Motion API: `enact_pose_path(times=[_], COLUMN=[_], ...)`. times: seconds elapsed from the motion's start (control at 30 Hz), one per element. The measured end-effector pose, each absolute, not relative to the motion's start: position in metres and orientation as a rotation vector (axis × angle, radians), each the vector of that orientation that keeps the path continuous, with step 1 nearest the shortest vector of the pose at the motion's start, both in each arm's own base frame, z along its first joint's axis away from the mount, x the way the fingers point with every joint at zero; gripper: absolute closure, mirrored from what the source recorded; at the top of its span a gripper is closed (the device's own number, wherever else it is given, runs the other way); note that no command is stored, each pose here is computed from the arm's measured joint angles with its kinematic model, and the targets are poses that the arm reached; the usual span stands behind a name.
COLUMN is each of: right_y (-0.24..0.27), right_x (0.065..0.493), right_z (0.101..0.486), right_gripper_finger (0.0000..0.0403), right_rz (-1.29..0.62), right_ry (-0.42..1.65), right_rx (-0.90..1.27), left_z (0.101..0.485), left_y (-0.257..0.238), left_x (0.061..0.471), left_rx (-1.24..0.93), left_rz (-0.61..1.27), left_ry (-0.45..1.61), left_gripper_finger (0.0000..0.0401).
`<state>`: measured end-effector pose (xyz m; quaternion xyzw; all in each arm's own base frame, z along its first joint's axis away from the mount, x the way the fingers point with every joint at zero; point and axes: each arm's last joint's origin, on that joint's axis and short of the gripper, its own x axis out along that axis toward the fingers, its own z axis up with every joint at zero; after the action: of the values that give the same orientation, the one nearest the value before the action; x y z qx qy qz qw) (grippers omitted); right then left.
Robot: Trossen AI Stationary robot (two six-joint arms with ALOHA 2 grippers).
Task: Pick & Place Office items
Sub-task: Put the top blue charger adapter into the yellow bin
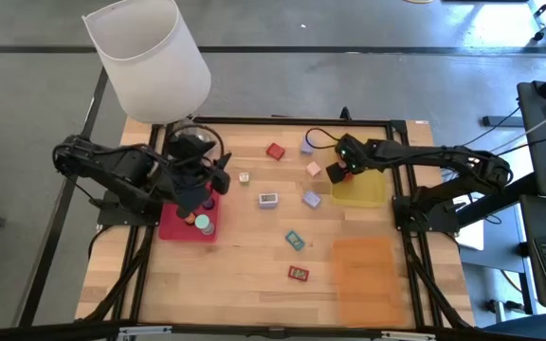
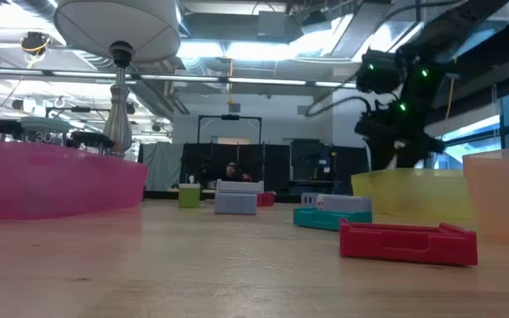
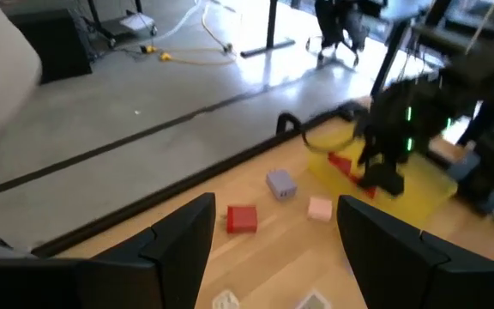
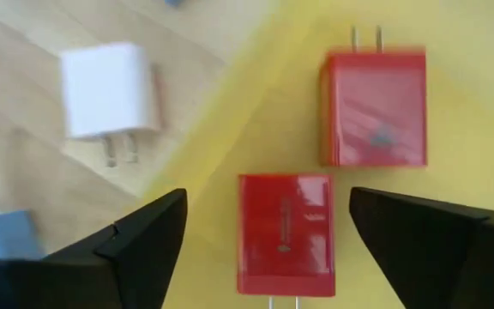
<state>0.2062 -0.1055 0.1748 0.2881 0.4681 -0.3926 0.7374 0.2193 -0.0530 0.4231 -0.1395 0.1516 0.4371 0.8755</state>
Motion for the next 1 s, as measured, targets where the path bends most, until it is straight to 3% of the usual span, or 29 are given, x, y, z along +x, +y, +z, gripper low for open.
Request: enact_pose_path(times=[0.23,0.47,0.6,0.77,1.0], right_y=[-0.109,-0.092,-0.077,-0.071,-0.081], right_x=[0.226,0.256,0.265,0.275,0.292], right_z=[0.229,0.271,0.274,0.266,0.235], right_gripper_finger=[0.0075,0.0080,0.0080,0.0080,0.0080], right_rz=[-0.761,-0.575,-0.574,-0.721,-0.749], right_ry=[1.031,0.861,0.792,0.742,0.833], right_rx=[0.504,0.491,0.553,0.580,0.617], left_z=[0.407,0.402,0.400,0.400,0.400], left_y=[-0.056,-0.056,-0.054,-0.049,-0.041], left_x=[0.228,0.234,0.236,0.238,0.239], left_rx=[-0.299,-0.292,-0.288,-0.292,-0.307], left_rz=[0.900,0.905,0.920,0.940,0.965], left_ry=[0.330,0.350,0.352,0.351,0.355], left_gripper_finger=[0.0159,0.0159,0.0159,0.0159,0.0159])
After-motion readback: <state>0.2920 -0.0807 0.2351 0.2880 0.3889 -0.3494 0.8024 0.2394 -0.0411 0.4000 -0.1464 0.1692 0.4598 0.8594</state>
